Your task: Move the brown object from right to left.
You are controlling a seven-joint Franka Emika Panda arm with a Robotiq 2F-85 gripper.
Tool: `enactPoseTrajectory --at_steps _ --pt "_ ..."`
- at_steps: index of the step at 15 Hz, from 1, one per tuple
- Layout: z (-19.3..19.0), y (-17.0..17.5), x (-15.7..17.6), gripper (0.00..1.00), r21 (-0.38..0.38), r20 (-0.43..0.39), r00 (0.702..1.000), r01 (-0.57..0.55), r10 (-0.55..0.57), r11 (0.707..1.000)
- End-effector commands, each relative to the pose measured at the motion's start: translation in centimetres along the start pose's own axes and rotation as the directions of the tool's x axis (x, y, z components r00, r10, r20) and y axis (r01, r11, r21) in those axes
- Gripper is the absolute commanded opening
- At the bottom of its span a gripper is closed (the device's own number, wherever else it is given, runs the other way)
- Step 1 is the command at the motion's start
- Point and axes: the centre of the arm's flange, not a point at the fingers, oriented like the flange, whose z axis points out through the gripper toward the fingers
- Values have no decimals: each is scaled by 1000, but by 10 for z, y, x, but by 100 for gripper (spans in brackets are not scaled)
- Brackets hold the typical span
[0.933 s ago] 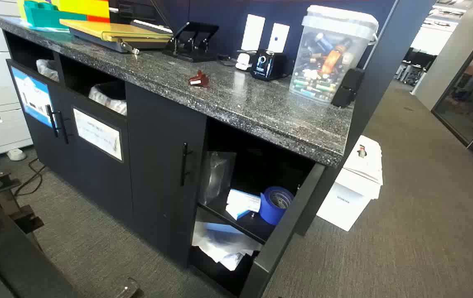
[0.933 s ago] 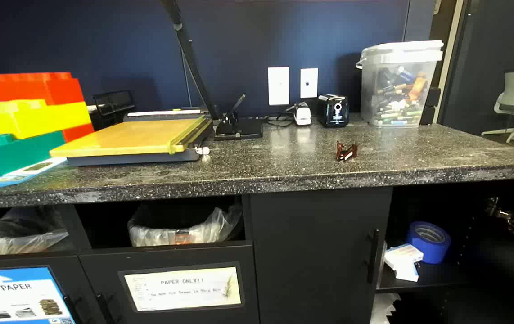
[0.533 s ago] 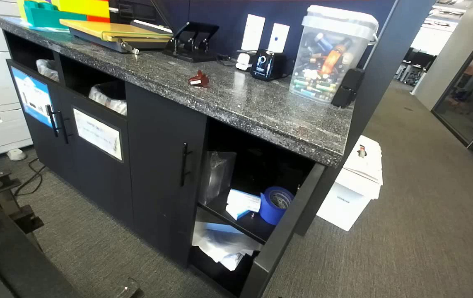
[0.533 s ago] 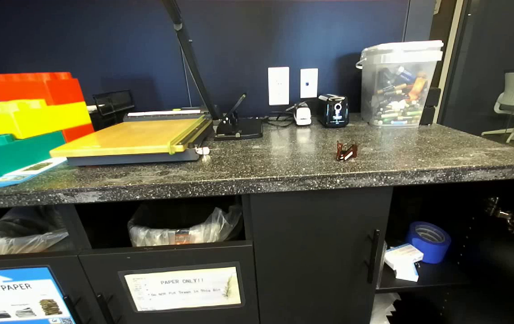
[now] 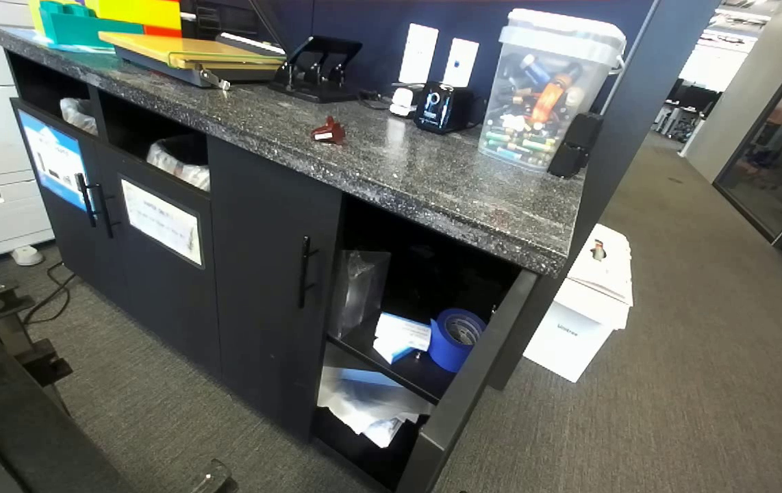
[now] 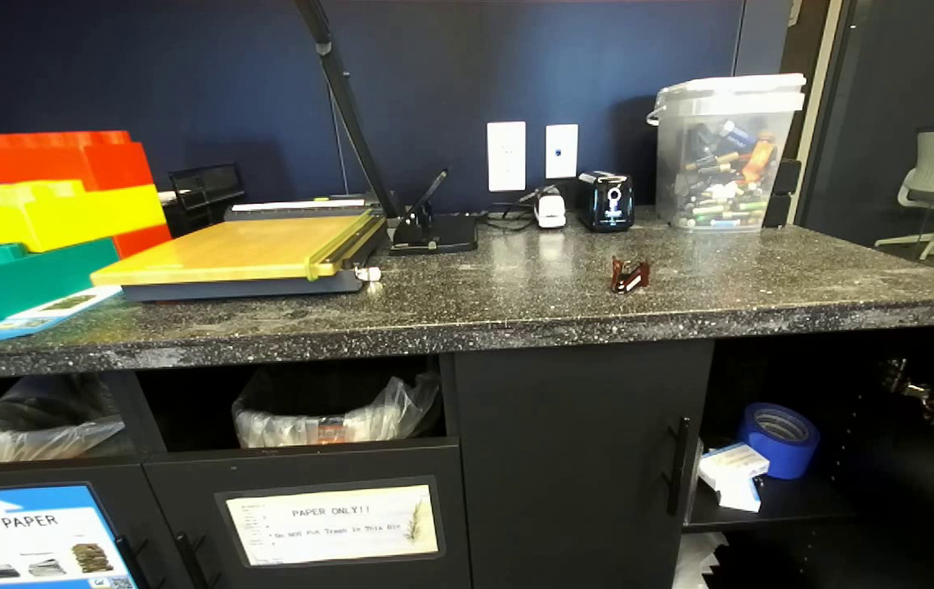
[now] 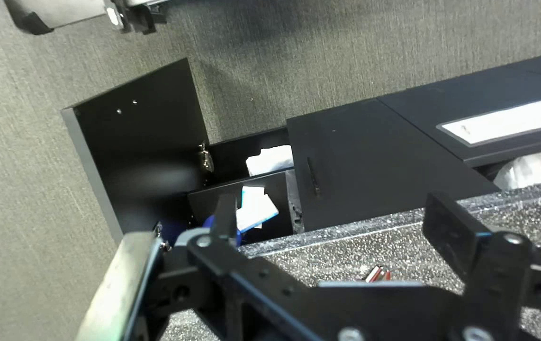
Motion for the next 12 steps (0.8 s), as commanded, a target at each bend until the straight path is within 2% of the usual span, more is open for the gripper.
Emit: enactPoseTrajectory --at_steps 1,7,12 --pt "33 -42 79 100 19 -2 995 -104 104 994" --pt "120 -80 178 100 47 -30 975 -219 221 975" --pt "190 -120 245 100 89 -71 940 -328 334 941"
